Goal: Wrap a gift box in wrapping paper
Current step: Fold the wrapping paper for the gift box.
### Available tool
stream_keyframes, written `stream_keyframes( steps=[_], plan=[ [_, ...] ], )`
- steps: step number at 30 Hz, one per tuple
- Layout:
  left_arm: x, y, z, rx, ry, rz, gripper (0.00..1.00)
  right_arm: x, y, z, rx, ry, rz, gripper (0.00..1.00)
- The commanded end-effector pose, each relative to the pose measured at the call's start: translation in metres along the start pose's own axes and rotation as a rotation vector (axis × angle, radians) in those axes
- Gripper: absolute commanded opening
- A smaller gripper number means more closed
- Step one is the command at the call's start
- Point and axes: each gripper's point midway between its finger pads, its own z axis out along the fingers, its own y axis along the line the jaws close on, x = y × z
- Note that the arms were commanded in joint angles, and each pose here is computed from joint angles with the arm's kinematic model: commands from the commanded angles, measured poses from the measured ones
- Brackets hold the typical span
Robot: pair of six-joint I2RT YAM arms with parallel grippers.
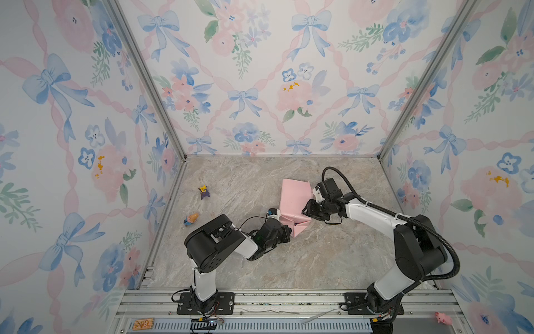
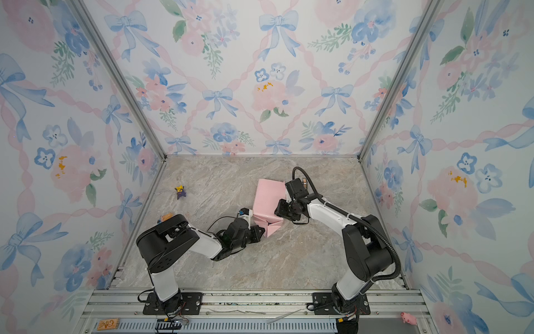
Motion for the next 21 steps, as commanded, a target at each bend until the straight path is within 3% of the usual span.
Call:
stream_keyframes(
  steps=[1,21],
  plan=[
    [0.027,0.036,-0.003,-0.148,0.127,-0.048,0.0,0.015,-0.013,0.01,0.055,0.064,-0.004,0.42],
    [0.05,0.039,-0.01,-0.212,0.284,-0.154,0.0,0.012,-0.011,0.011,0.046,0.057,-0.007,0.42]
  ],
)
